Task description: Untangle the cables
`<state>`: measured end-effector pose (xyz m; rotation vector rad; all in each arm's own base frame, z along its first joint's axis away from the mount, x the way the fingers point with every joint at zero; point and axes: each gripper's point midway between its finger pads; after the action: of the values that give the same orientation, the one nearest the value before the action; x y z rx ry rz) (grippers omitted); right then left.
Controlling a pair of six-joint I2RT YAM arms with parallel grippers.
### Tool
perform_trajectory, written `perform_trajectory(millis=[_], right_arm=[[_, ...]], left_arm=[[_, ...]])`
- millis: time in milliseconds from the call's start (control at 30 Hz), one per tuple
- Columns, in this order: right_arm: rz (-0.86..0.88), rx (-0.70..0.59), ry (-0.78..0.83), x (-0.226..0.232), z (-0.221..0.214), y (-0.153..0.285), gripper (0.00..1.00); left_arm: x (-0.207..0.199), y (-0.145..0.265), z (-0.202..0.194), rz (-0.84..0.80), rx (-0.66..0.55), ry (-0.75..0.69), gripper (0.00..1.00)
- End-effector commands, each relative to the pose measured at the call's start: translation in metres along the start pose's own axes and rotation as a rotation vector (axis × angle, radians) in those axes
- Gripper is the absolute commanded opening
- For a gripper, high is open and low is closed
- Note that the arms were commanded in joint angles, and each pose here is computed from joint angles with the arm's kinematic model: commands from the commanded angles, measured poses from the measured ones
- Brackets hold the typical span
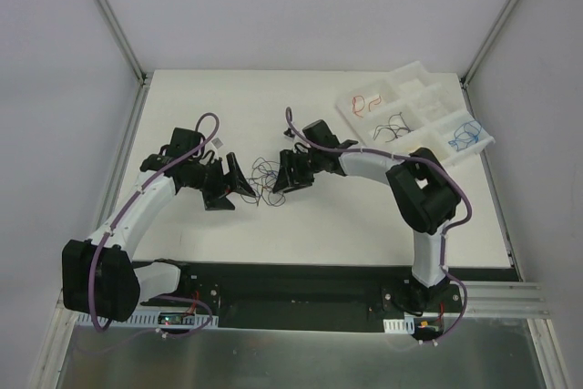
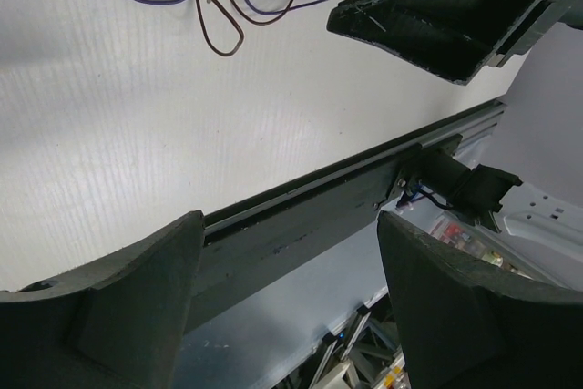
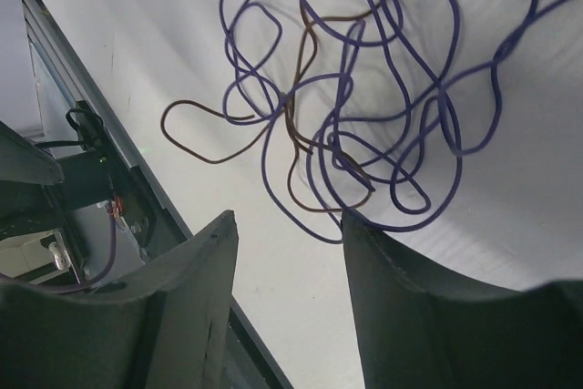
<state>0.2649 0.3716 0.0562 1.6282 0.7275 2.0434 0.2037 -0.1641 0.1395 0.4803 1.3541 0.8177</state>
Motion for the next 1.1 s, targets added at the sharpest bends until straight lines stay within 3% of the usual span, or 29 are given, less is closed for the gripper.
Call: perform_trajectory(millis=[0,367,600,667,833,1067], right_arm=[[0.034,-0.013,0.094,0.014,0.013,-0.002,0.51],[0.073,0.045,0.093,0.023,-0.004,-0.013,0.37],[0.067,0.066,0.087,0.018,-0.009,-0.022,0.34],[0.08,0.074,0.091,0.021,-0.011,-0.023,0.28],[0.128,0.064,0.087,0.048,-0.008,0.001,0.01],[0.312,0.067,0.015,0.093,-0.006,0.046,0.0]], left_arm=[[-0.008,0.004,-0.007,-0.024,0.017,0.01,0.76],[-0.013,0.003,0.003,-0.032,0.022,-0.008,0.76],[-0.013,0.003,0.008,-0.027,0.015,-0.026,0.76],[-0.015,0.004,0.011,-0.029,0.012,-0.032,0.77],[-0.014,0.002,0.018,-0.02,0.012,-0.052,0.85],[-0.024,-0.009,0.03,-0.042,0.035,-0.139,0.87]])
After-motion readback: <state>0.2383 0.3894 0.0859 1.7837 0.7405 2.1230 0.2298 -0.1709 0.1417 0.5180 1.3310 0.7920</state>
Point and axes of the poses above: each gripper's point midway between its finger pads, its own y axis back along the fingers, its own x axis along the line the jaws close on, z = x × y, and after that the axes turned 11 degrees about -y, right-handed
